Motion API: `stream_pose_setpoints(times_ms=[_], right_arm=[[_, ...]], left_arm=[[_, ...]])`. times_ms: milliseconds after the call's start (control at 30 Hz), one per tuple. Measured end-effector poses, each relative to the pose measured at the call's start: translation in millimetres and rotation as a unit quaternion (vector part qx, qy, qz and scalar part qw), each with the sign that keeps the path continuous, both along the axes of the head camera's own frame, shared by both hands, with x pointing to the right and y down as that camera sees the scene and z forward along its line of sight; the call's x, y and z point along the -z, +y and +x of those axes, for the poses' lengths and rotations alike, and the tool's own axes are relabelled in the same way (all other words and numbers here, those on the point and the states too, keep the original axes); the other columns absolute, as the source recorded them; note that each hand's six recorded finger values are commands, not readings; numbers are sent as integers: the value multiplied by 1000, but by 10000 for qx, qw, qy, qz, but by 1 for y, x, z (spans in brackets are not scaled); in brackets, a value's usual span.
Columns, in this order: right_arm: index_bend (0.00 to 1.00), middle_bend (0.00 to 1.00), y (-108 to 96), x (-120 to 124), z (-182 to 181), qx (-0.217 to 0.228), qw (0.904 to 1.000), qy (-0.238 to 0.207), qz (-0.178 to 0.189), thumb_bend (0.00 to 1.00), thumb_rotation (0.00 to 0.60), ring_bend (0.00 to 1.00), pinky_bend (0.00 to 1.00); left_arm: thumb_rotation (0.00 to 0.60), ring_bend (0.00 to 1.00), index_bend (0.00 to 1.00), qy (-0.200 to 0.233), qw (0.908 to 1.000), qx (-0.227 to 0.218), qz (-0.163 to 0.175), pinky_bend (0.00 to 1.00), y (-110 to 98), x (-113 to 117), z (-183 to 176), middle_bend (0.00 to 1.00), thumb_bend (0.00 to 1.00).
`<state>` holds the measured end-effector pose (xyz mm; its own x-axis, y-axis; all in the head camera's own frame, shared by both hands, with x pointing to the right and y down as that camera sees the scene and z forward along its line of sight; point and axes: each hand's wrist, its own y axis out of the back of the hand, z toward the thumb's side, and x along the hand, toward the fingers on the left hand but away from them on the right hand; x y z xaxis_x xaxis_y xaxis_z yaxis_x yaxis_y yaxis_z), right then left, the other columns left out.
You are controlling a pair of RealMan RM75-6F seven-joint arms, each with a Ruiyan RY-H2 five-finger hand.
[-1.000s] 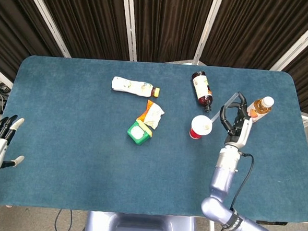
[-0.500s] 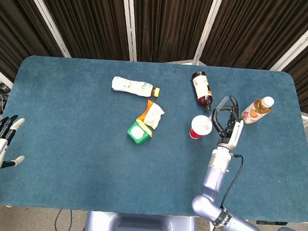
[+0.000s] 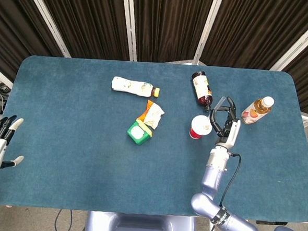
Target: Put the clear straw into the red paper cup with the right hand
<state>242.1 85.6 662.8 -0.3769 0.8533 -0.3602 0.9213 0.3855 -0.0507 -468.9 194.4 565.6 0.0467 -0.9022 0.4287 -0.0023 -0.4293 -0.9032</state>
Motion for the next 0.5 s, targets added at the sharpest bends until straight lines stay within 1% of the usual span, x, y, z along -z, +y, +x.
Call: stream_pose_setpoints(times_ms=[500], right_arm=[[620, 158, 4, -5, 7, -33, 10000, -23, -79, 370, 600, 0, 0]], left_arm=[[600, 0, 0, -17, 10000, 87, 32, 0, 5, 2, -2, 0, 49]])
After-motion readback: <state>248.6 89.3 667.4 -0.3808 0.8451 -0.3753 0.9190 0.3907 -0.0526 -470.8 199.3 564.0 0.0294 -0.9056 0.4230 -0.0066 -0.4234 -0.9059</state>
